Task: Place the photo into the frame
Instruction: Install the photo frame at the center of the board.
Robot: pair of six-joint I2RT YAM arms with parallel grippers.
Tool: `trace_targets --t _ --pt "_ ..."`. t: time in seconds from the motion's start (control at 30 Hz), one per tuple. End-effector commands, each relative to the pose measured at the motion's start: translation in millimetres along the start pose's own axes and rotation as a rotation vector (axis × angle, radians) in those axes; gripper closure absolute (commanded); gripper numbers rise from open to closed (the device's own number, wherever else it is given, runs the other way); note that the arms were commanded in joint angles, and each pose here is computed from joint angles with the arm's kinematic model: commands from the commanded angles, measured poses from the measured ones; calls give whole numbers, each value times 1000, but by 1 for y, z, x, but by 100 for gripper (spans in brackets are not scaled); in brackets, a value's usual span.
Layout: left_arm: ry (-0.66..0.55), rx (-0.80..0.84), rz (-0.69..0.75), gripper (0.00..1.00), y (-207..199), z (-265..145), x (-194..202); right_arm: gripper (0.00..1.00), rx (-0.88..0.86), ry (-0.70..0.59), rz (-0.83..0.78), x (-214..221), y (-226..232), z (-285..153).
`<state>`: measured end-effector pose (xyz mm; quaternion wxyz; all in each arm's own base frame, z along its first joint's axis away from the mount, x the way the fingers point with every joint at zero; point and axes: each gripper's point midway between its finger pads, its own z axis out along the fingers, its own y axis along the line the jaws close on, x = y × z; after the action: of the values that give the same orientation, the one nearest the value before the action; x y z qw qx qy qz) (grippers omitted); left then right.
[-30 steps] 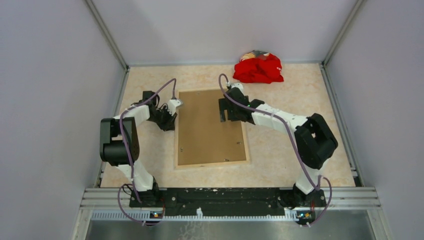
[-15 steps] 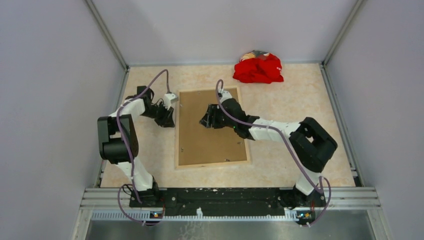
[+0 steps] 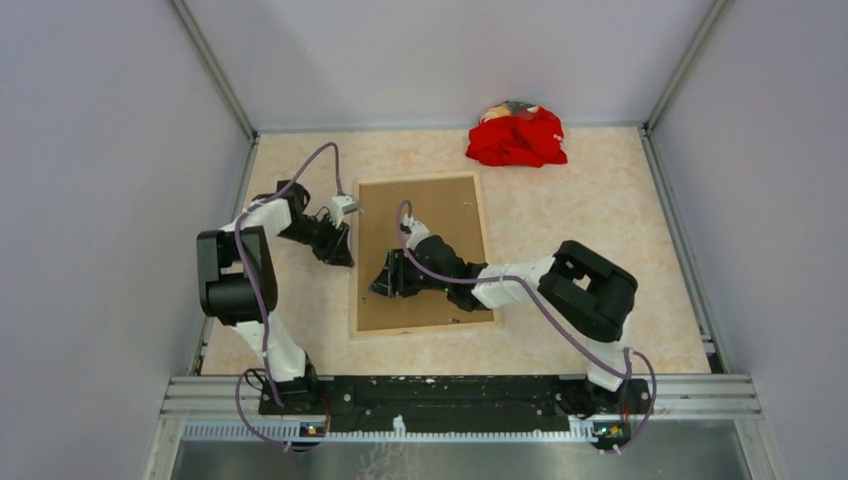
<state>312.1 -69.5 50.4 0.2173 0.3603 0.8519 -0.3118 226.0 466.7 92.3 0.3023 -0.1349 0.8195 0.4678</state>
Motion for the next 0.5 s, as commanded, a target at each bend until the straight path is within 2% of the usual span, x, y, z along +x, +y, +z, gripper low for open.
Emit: trace_targets --t 0.0,0.47 --pt "-10 29 -3 72 -2 7 3 52 -61 -4 6 8 16 8" --pt "18 -3 -26 77 6 11 13 56 -79 112 4 44 17 29"
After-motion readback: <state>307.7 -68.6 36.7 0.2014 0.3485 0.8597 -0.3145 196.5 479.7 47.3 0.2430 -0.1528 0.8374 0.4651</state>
